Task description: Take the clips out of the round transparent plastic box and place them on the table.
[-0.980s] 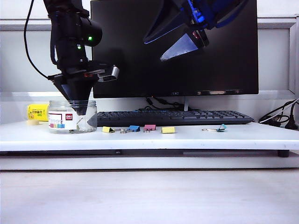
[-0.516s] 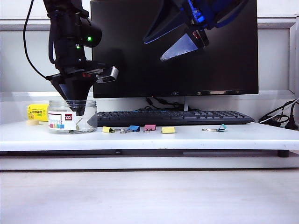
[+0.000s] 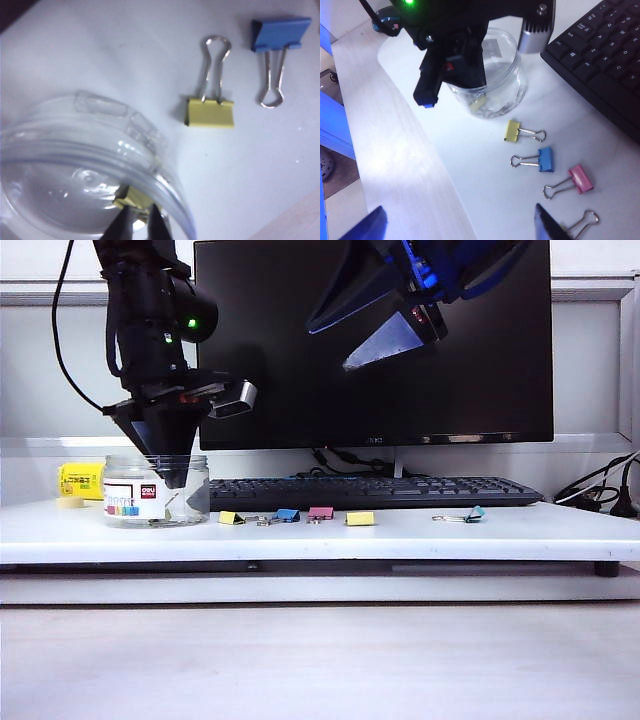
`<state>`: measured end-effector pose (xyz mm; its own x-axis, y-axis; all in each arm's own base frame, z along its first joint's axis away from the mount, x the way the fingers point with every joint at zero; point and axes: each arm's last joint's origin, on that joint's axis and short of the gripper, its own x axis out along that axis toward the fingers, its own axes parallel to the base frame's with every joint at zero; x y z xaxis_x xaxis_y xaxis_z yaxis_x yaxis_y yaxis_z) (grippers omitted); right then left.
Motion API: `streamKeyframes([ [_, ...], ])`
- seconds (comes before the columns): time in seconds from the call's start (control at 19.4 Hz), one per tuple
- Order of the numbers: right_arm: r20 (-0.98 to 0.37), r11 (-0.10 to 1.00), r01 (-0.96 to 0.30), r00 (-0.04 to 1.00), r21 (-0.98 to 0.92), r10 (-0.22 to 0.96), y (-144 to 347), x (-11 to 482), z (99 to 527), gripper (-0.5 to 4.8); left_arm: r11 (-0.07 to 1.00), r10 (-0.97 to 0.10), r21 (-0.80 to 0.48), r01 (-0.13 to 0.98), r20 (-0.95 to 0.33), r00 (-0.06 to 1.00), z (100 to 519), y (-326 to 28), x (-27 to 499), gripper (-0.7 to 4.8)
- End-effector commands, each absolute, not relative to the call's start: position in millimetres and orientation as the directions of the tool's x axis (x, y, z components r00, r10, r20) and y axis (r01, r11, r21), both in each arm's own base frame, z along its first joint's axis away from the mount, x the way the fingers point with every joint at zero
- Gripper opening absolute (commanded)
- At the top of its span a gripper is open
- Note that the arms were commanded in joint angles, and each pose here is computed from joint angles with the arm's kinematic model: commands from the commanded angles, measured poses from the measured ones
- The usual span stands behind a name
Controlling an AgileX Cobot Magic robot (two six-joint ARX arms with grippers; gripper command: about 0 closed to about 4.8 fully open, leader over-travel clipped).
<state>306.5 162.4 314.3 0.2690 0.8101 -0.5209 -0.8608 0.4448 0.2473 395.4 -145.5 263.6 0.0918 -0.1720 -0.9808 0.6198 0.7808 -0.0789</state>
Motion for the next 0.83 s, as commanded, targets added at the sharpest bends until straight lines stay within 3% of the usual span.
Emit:
streamKeyframes([
  [0.05,-0.508,0.439,-0.866,0.274,0.239,0.817,162.6,306.3,317.7,3.78,0.781,-0.171,-0.095,0.617,-0.983,0.066,258.5,-145.9,396.4,0.57],
  [0.52,-0.508,0.439,-0.866,0.274,0.239,0.817,162.6,306.4,317.6,3.78,0.787,-0.162,-0.093,0.61,-0.985,0.058,250.3,-147.1,400.3,0.47],
  [0.62,-0.508,0.439,-0.866,0.274,0.239,0.817,162.6,306.4,317.6,3.78,0.787,-0.161,-0.09,0.61,-0.985,0.062,250.3,-147.2,400.6,0.14],
  [0.83,-0.508,0.439,-0.866,0.274,0.239,0.817,162.6,306.4,317.6,3.78,0.792,-0.161,-0.077,0.606,-0.983,0.085,249.7,-147.8,403.2,0.13],
])
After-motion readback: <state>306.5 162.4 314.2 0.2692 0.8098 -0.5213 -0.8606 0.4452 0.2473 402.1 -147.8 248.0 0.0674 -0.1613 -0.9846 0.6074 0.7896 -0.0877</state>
